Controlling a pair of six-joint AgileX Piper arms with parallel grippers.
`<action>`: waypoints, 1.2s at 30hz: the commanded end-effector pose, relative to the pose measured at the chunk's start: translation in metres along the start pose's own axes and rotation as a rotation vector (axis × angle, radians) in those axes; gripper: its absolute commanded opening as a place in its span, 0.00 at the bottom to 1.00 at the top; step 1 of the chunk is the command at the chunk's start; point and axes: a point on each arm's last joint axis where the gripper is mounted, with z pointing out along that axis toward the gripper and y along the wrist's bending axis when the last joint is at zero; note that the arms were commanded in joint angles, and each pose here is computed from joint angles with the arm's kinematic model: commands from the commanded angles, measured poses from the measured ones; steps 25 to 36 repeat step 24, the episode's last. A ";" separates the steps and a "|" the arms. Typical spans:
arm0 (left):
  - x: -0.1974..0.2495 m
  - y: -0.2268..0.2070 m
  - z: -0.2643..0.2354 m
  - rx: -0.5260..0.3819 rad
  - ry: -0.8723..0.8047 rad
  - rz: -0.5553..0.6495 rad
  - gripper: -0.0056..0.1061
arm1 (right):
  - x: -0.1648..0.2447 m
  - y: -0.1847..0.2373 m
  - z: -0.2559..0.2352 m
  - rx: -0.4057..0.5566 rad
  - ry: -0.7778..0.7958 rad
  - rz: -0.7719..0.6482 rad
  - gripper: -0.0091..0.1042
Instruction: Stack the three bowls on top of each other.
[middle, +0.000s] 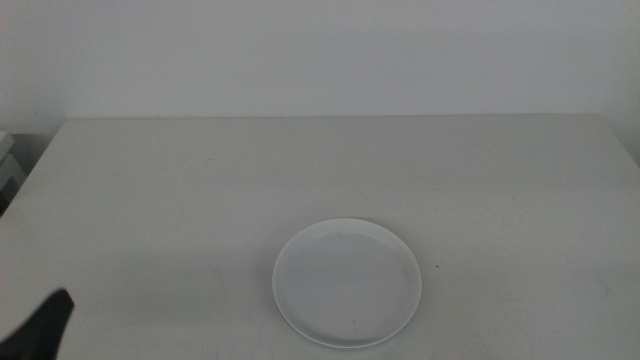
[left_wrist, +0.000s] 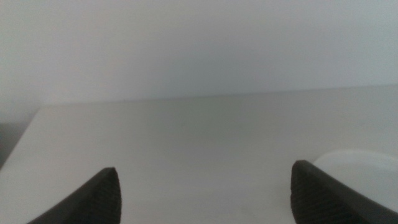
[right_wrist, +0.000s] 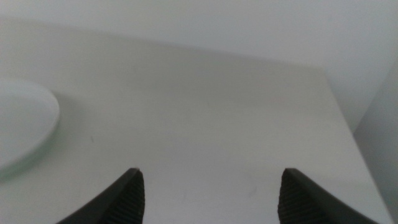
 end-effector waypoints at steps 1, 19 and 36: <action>-0.001 0.001 -0.002 -0.002 -0.084 -0.017 0.99 | 0.000 -0.002 0.000 0.030 -0.088 -0.029 0.56; 0.050 0.009 -0.005 -0.116 0.108 -0.034 0.99 | 0.026 0.000 0.007 0.033 -0.041 -0.044 0.56; 0.050 0.009 -0.005 -0.116 0.108 -0.034 0.99 | 0.026 0.000 0.007 0.033 -0.041 -0.044 0.56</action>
